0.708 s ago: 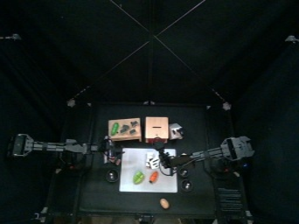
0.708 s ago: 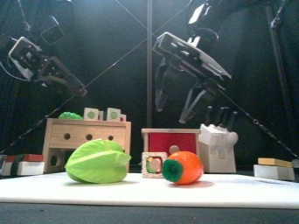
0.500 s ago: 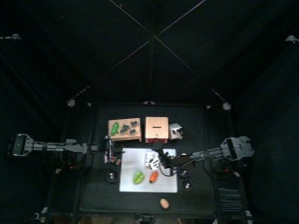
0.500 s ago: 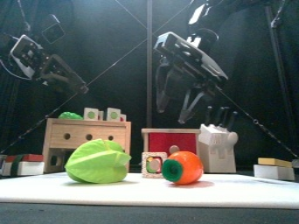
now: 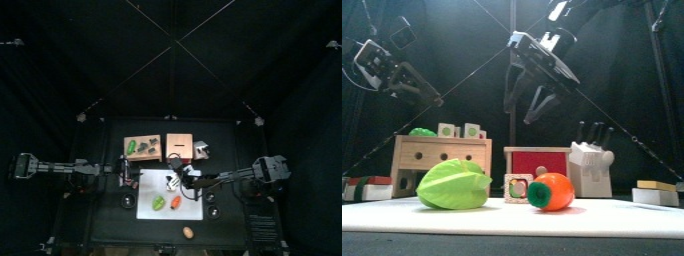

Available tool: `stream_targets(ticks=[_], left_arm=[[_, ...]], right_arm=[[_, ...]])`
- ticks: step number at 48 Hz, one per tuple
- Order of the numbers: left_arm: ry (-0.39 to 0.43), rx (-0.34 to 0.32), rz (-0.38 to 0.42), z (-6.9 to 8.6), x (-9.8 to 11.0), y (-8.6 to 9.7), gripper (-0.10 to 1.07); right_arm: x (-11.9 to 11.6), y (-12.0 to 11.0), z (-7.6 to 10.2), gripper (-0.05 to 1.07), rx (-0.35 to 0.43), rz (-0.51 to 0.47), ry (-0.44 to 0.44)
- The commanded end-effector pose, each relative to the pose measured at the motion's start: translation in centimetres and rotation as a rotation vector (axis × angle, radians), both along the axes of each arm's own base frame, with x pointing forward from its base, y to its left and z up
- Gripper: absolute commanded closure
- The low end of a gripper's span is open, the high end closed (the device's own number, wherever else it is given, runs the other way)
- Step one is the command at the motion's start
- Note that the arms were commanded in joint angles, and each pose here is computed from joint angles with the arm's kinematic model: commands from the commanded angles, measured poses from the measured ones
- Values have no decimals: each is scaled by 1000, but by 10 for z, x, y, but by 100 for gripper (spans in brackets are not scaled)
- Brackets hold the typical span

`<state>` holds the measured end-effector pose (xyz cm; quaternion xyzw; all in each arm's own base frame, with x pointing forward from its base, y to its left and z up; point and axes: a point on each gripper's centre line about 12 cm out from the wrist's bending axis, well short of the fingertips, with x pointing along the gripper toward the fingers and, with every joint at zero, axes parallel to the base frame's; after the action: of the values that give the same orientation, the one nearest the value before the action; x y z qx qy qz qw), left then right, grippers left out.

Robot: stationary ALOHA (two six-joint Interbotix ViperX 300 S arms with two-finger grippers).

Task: Grab cleaver handle

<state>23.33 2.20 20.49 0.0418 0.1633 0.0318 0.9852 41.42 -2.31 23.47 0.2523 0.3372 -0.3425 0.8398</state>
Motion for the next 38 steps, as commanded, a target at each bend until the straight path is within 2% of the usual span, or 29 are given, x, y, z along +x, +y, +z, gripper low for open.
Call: stream_targets(ticks=[1,6,16,19,25,30,33,38], left_arm=[[-23,1,0,6,3,0,24],[-23,1,0,6,3,0,24],[-22,-3,3,6,3,0,24],[-22,-5,2,6,3,0,24],[-19,-6,4,5,2,0,24],[-16,-7,3,4,2,0,24],[-16,-7,3,4,2,0,24],[-11,-5,2,3,1,0,24]], right_arm=[[-7,-5,33,14,1,-21,-70],[-12,-7,43,14,15,-42,-83],[-36,-14,79,15,21,-98,-128],[-44,-18,84,15,48,-136,-123],[-58,-29,84,15,84,-213,-81],[-68,-38,86,15,51,-203,-6],[-75,-45,84,15,65,-218,52],[-80,-55,77,15,100,-242,97]])
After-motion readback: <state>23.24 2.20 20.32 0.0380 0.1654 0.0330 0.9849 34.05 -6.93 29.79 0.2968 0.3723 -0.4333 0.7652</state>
